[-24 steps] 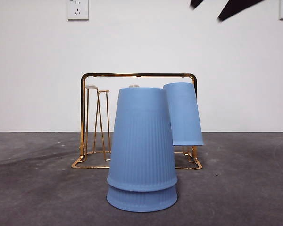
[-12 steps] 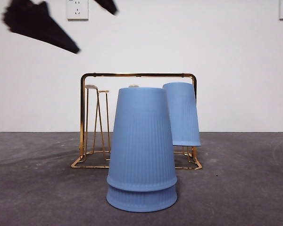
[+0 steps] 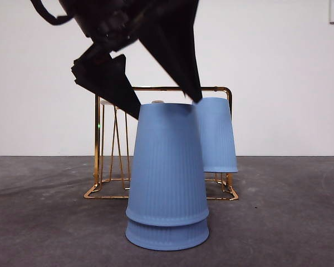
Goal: Pick the top cup and place it on cupholder, pick up the mid cup and place it on cupholder, last pick the bottom cup and place it on cupholder.
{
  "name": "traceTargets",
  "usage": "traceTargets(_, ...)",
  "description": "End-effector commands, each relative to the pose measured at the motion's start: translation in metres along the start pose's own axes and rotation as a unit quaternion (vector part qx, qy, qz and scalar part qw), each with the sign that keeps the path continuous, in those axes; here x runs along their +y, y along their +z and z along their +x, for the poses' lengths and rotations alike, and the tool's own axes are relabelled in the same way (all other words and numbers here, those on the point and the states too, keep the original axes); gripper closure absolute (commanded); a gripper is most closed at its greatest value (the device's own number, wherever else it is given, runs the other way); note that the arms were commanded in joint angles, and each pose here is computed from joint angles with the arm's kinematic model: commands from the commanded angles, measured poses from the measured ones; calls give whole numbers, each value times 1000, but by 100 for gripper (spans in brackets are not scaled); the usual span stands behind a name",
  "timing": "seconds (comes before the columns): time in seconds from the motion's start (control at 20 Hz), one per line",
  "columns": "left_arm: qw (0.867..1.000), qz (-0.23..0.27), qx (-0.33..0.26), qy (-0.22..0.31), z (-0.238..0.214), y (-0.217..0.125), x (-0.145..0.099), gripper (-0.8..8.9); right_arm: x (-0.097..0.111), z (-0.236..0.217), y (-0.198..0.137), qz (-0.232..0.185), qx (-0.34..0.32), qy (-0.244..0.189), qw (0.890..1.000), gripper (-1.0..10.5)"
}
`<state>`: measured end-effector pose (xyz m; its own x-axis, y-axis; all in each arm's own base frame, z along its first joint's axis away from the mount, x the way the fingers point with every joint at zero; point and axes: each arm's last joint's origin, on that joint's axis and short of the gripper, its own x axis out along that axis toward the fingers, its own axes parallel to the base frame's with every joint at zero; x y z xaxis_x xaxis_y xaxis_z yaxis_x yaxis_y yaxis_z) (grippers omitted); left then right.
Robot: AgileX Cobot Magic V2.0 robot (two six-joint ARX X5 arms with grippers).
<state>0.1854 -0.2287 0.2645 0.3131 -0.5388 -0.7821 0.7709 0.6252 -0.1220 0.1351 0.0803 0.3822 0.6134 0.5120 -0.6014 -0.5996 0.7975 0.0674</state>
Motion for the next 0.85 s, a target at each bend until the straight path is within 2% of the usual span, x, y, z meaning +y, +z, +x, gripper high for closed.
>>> traceTargets(0.05,1000,17,-4,-2,4,6,-6,320,1,-3,4,1,-9,2,1000,555)
traceTargets(0.25,1000,20,8,9,11,4,-8,415,1,-3,4,1,-9,3,1000,555)
traceTargets(0.55,1000,19,14,19,16,4,-7,450,2,-5,4,1,-12,3,1000,555)
traceTargets(0.7,1000,19,11,19,16,4,-7,544,2,-6,3,1,-14,2,1000,555)
traceTargets(0.85,1000,19,11,18,16,4,-7,571,2,-7,3,1,-15,2,1000,555)
